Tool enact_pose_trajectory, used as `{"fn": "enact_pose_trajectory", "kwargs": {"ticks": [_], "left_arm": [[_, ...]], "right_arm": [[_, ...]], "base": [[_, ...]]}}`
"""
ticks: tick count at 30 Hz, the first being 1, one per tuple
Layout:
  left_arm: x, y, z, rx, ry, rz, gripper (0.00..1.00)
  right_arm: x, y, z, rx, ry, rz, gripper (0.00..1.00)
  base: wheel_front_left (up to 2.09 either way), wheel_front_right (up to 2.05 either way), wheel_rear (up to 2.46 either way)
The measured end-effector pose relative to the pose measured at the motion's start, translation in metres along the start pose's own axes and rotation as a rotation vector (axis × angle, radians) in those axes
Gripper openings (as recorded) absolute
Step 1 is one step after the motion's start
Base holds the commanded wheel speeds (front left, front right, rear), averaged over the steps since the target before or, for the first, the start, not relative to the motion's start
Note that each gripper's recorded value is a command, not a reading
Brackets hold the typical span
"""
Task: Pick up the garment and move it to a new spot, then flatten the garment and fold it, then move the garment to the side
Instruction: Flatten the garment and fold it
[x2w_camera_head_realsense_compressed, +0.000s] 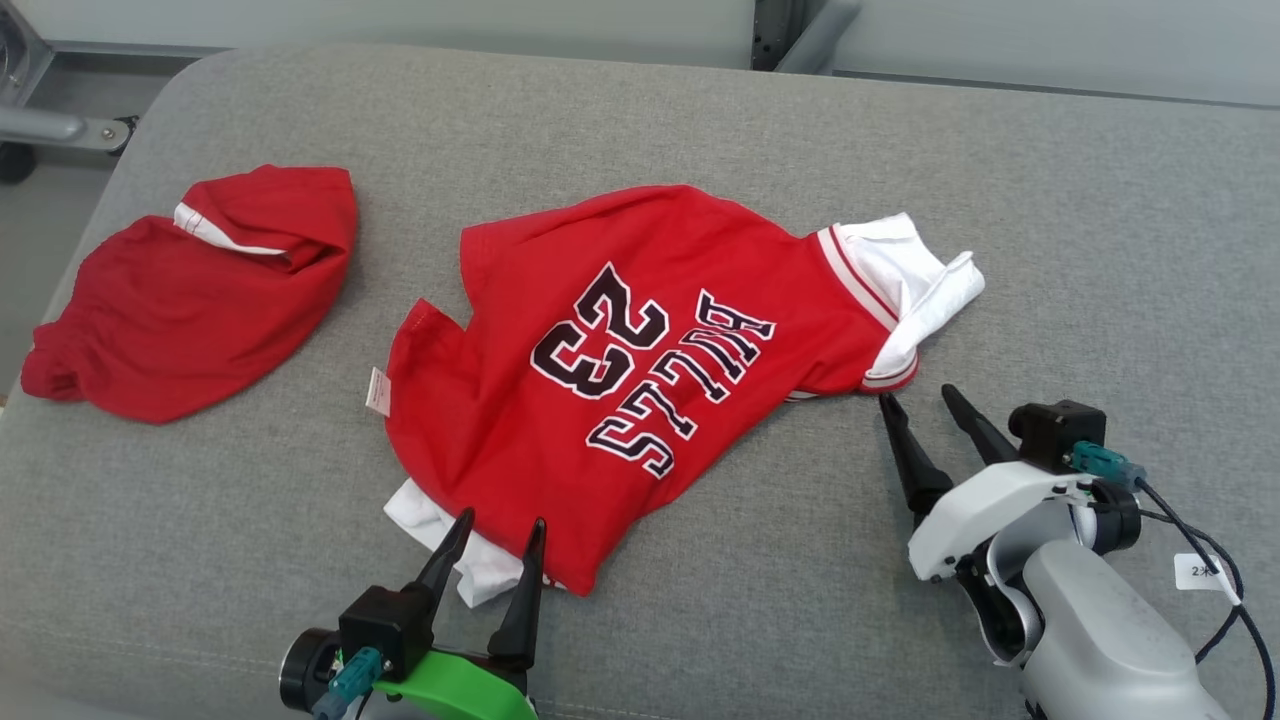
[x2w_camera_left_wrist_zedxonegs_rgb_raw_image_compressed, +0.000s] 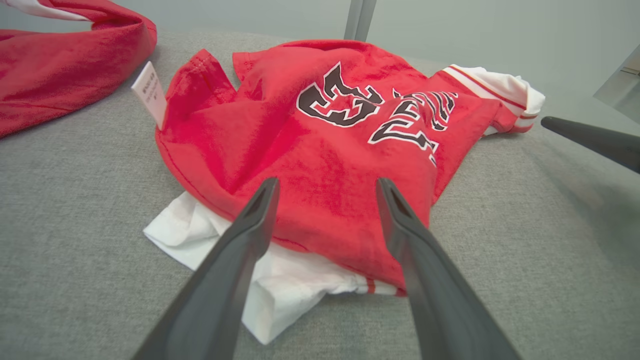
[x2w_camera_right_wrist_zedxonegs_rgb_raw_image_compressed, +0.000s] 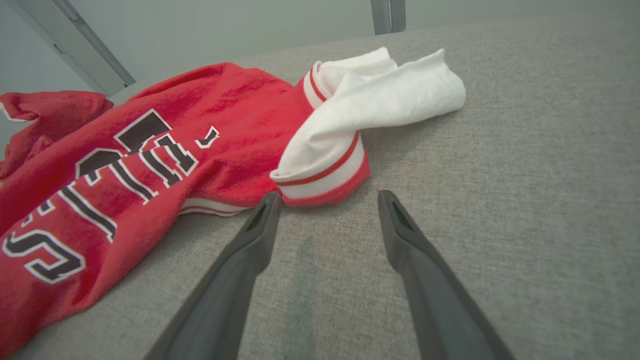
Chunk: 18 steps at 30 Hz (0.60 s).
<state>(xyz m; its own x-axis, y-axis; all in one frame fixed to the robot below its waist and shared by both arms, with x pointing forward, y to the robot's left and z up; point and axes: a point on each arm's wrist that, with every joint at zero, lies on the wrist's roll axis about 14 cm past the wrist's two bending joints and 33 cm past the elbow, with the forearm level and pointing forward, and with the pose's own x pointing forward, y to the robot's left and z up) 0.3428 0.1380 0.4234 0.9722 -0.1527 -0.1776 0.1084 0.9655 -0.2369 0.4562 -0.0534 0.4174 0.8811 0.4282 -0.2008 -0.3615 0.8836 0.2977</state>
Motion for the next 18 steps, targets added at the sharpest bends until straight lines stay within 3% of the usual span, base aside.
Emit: {"fn": "enact_pose_trajectory", "kwargs": {"ticks": [9, 11, 13, 14, 18], "left_arm": [[-0.003, 0.015, -0.002, 0.0, 0.011, 0.052, 1.0], [-0.004, 0.019, -0.004, -0.001, 0.017, 0.063, 1.0], [-0.004, 0.022, -0.006, -0.004, 0.023, 0.075, 1.0], [-0.005, 0.023, -0.006, -0.005, 0.026, 0.08, 1.0], [-0.004, 0.028, -0.009, -0.006, 0.035, 0.093, 1.0]], "right_arm": [[0.028, -0.005, -0.008, 0.027, 0.027, -0.028, 1.0], [0.035, -0.003, -0.009, 0.036, 0.03, -0.021, 0.78], [0.039, 0.003, -0.015, 0.042, 0.041, -0.005, 0.15], [0.041, 0.006, -0.016, 0.045, 0.043, 0.002, 0.0], [0.048, 0.005, -0.011, 0.051, 0.026, 0.012, 0.0]], "base": [[0.0, 0.0, 0.0], [0.0, 0.0, 0.0], [0.0, 0.0, 0.0], [0.0, 0.0, 0.0], [0.0, 0.0, 0.0]]}}
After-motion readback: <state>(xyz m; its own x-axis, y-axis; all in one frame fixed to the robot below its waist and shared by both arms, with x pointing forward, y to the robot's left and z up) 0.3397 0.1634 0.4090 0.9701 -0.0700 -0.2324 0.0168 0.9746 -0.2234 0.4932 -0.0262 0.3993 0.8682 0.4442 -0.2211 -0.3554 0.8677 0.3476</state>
